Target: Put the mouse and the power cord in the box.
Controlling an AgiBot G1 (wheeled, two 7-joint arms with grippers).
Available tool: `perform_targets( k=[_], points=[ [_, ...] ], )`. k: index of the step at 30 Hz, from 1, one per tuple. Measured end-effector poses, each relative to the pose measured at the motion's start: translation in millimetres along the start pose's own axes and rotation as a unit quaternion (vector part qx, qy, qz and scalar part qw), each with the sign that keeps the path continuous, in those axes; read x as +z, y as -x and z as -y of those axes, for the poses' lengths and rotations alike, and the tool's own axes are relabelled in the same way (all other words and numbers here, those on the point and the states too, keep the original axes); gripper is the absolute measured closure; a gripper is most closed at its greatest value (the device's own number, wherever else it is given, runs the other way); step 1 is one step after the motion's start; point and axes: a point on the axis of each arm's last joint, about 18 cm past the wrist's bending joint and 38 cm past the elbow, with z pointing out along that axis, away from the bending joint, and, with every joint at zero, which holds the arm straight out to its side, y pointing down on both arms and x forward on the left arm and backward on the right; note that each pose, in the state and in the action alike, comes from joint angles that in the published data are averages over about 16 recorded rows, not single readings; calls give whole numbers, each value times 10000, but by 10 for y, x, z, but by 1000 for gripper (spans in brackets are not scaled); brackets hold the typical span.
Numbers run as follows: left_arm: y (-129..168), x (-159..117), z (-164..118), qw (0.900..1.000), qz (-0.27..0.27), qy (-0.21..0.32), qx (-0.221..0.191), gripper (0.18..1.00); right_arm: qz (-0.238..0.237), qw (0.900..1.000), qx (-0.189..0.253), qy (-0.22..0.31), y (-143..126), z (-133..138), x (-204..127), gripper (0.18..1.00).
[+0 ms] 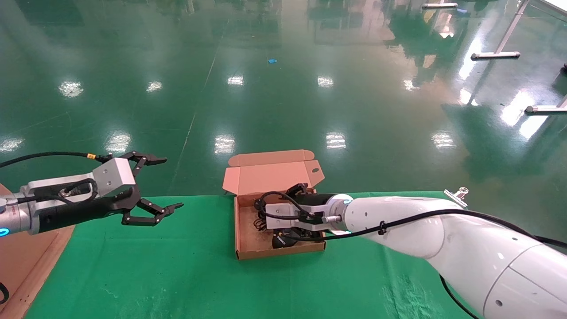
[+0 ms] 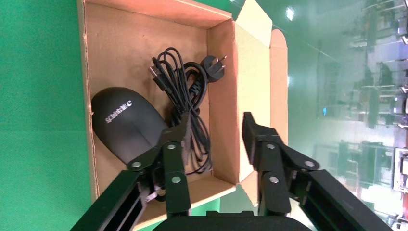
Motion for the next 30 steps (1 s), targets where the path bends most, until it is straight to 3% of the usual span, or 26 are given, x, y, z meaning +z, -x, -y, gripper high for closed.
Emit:
perform_targets(
  k=[7,13,23,30],
  points=[
    [-76,-3,111,9993,-104,-275,-221,184,223,9975,619,-243,140,-63,-94,672],
    [-176,-27,266,9963,-264,-640,-509,184,470,9867,1425,-617,298,-129,-256,530],
    [-349,-123,545,9858,-600,-1236,-964,184,775,9523,2618,-1364,448,-217,-662,315],
    [-467,-224,735,9757,-866,-1595,-1229,184,890,9230,3216,-1915,470,-271,-1028,230]
  ],
)
